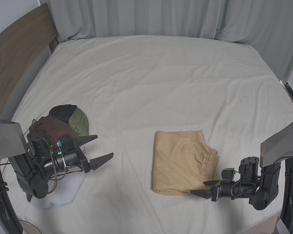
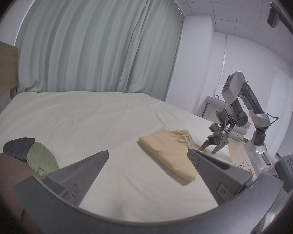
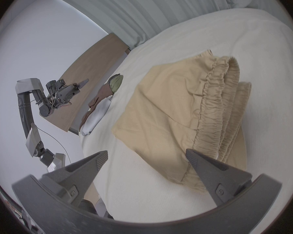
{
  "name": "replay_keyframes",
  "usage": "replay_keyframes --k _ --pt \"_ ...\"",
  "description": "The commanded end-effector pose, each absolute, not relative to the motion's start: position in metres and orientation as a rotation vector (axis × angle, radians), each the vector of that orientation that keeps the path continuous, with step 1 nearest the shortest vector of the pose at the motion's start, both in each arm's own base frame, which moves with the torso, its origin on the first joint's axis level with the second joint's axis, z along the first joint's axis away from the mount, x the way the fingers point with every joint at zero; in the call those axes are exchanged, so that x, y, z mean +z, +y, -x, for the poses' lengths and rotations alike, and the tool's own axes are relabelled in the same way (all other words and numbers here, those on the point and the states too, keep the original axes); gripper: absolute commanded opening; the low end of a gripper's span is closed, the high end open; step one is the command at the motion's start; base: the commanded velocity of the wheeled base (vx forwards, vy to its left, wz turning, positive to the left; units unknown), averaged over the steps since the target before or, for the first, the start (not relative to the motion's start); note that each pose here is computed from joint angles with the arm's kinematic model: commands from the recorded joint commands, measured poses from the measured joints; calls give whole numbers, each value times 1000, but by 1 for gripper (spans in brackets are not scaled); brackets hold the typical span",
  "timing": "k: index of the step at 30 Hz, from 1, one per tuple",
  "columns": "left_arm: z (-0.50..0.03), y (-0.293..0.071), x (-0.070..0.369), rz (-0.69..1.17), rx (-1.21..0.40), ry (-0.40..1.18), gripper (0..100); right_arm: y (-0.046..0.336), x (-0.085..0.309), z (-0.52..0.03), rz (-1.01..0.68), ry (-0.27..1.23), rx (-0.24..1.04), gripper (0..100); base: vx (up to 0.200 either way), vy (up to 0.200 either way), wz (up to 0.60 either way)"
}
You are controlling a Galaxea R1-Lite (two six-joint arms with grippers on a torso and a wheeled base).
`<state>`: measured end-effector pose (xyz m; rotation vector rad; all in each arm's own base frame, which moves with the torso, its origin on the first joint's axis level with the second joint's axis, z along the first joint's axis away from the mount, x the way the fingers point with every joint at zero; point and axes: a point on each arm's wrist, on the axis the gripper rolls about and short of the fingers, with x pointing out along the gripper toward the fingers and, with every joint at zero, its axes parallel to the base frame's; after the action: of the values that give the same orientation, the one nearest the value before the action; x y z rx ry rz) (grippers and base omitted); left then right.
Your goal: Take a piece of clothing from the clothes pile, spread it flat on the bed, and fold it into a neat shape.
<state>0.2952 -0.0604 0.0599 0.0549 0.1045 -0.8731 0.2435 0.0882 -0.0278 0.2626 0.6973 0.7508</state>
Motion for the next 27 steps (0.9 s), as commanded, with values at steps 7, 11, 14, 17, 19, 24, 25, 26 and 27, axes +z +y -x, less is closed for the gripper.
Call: replay_keyframes --k 7,11,14,17,19,24,25,26,27 --pt "-299 -49 63 -61 -856 85 100 89 -46 -244 -235 741 752 100 0 0 0" --pt "-298 -51 63 -64 -861 86 100 92 -39 -254 -232 684 761 100 0 0 0" --pt "-298 -51 63 -66 -863 86 100 95 -26 -270 -234 591 763 100 0 0 0" --pt "-298 -52 63 -66 -864 85 100 98 -18 -289 -247 513 724 100 0 0 0" --pt "-297 -52 63 -66 -866 85 100 99 -16 -295 -256 489 699 100 0 0 0" --pt "-297 -53 63 -69 -869 82 100 102 -10 -316 -310 422 615 100 0 0 0" --pt "-297 -53 63 -68 -869 85 100 102 -9 -319 -315 412 605 100 0 0 0" --pt "-297 -53 63 -70 -869 83 100 101 -8 -323 -318 395 584 100 0 0 0" --pt "-297 -53 63 -70 -869 83 100 101 -8 -324 -319 392 578 100 0 0 0"
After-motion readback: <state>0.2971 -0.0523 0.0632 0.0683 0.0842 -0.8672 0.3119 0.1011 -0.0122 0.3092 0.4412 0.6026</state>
